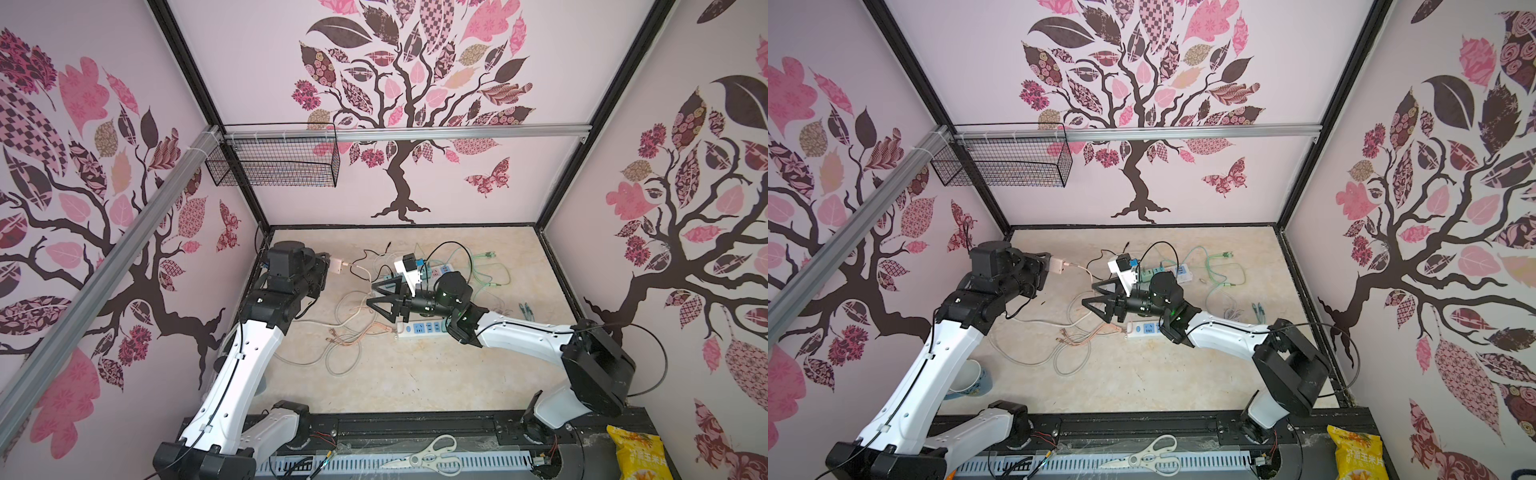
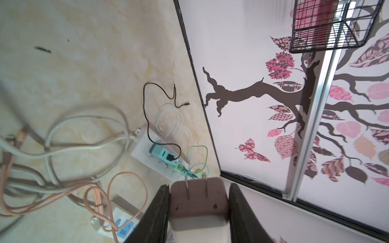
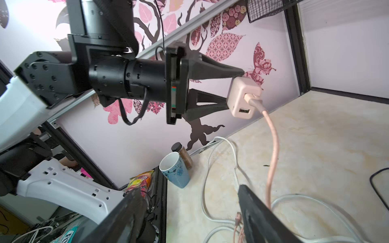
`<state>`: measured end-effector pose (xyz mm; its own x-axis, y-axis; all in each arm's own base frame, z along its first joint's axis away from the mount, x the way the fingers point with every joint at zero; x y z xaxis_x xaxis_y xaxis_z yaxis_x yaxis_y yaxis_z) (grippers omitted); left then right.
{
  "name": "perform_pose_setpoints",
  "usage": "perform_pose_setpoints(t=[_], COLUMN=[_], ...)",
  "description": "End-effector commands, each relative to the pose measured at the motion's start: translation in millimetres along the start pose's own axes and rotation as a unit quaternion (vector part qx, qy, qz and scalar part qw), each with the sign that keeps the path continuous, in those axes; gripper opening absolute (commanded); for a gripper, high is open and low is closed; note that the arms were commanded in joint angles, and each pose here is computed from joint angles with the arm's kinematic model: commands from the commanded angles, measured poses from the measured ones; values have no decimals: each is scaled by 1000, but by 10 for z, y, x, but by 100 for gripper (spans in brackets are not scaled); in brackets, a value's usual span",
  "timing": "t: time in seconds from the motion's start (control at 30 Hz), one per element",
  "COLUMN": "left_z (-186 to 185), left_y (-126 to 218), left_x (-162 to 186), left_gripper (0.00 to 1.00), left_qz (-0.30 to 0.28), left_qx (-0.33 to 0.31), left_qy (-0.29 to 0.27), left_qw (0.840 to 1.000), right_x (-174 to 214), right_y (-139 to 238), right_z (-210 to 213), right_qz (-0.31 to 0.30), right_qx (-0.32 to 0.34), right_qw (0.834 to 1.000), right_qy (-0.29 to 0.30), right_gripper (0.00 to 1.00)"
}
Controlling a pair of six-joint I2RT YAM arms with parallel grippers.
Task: Insert the plug
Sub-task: 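Grasp the pink charger with the right gripper from the left gripper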
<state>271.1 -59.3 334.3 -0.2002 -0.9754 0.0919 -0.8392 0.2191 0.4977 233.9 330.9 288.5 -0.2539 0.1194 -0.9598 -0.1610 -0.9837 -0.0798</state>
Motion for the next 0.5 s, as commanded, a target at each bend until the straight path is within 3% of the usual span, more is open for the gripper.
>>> perform_pose_setpoints(t=[0.0,0.23,0.47], left_z=[-9,106,146], left_y=[-55,-66,-68], left_x=[103,104,112], left_gripper=[0,0,0], left_qz=[70,76,83], left_qx=[28,30,31], left_qy=[96,124,129], left_qw=[993,989,988], right_x=[-98,-18,-87], right_y=[-143,-408,-666], right_z=[-12,-124,-364], right_qz=[-12,-6,-1], right_qx=[-21,-16,39], right_qw=[1000,1000,999], right_qy=[1,-8,-34], right_gripper=[69,57,55])
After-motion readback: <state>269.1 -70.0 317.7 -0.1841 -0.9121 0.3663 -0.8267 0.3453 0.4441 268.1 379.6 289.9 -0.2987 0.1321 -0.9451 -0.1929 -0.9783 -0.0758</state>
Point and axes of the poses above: each gripper's point midway between its finger pads, its own y axis back along the fingers, its own z axis along the line the jaws close on, x = y × z, the point moved 8 cm from there along y, back along the fingers, and after that the axes turned 11 degrees about y, right-handed, at the moved point
